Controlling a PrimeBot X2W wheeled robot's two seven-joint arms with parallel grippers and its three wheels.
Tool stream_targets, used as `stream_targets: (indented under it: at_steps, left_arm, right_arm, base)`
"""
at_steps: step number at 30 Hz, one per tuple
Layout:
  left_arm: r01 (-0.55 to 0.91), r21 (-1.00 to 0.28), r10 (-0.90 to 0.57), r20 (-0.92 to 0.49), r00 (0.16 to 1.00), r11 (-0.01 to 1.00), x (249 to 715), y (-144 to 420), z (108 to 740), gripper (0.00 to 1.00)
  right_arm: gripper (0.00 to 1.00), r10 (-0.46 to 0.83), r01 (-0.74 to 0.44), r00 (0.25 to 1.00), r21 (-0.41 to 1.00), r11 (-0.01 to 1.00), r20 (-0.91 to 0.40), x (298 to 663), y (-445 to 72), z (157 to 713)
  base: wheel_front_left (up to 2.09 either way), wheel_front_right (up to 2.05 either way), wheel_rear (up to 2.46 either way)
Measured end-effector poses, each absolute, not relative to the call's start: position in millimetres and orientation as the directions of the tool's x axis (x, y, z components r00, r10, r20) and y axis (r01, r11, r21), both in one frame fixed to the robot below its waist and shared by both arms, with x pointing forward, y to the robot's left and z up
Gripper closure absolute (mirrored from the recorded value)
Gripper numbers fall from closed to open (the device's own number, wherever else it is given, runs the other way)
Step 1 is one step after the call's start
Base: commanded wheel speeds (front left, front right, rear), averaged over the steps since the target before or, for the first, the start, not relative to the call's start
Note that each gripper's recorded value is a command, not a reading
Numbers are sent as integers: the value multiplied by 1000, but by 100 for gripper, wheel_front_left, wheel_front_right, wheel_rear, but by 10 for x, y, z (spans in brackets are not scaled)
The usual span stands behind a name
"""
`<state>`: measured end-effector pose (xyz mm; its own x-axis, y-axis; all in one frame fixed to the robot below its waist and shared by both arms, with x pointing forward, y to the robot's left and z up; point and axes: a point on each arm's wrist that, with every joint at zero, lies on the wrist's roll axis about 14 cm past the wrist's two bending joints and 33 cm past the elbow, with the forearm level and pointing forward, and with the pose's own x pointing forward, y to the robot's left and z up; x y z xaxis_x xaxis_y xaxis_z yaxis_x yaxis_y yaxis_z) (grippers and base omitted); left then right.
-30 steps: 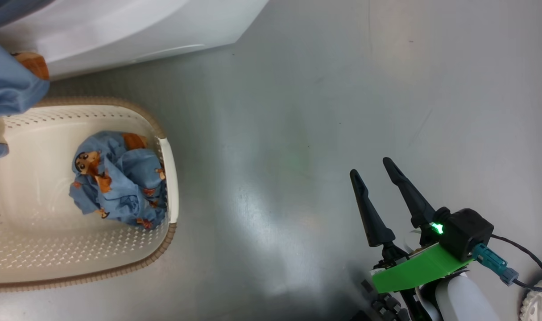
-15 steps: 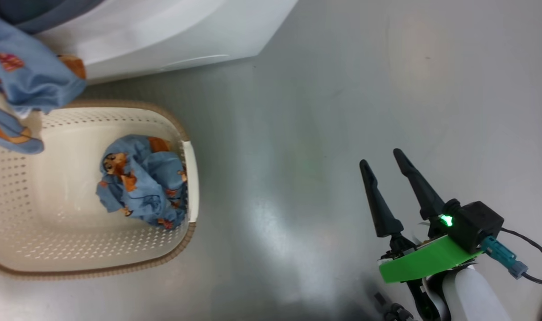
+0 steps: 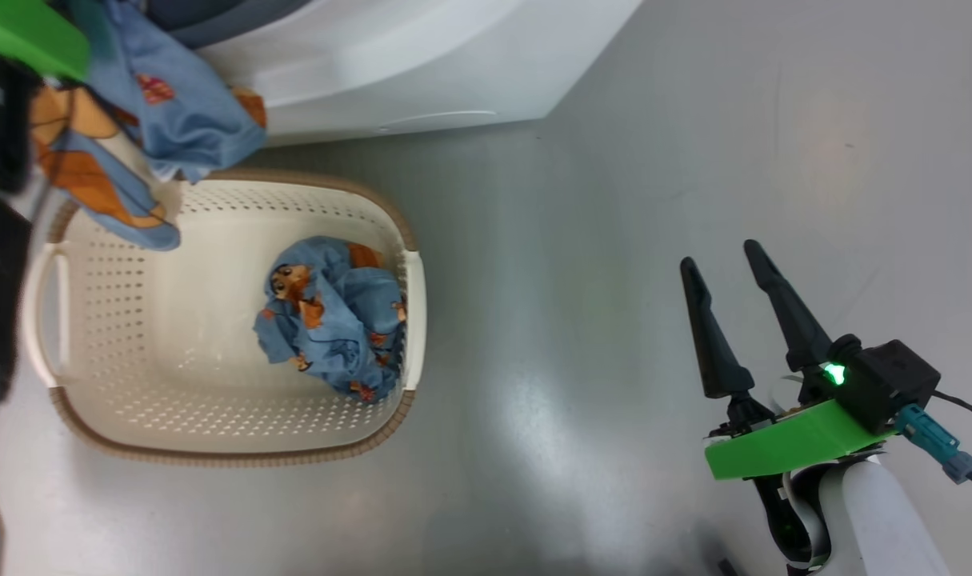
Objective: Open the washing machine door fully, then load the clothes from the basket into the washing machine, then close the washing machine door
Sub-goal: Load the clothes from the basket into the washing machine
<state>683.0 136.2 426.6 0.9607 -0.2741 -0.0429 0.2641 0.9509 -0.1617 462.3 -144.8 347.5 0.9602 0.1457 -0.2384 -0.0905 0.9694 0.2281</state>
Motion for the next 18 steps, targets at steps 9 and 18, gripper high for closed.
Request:
stream_targets:
  at_steps: [9,18]
  left_arm:
    - [245,-200,-251,-3,968,949,6324,1394,4340,0]
    - [156,-217,-157,10,987,964,5844,1706,4372,0]
  right_arm:
    - [0,166,-118,967,239,964,-192,4692,-1362,3635]
    - [0,179,-138,971,239,961,-159,4699,-1318,3784]
  base:
    - [0,0,0]
    - [0,0,0]
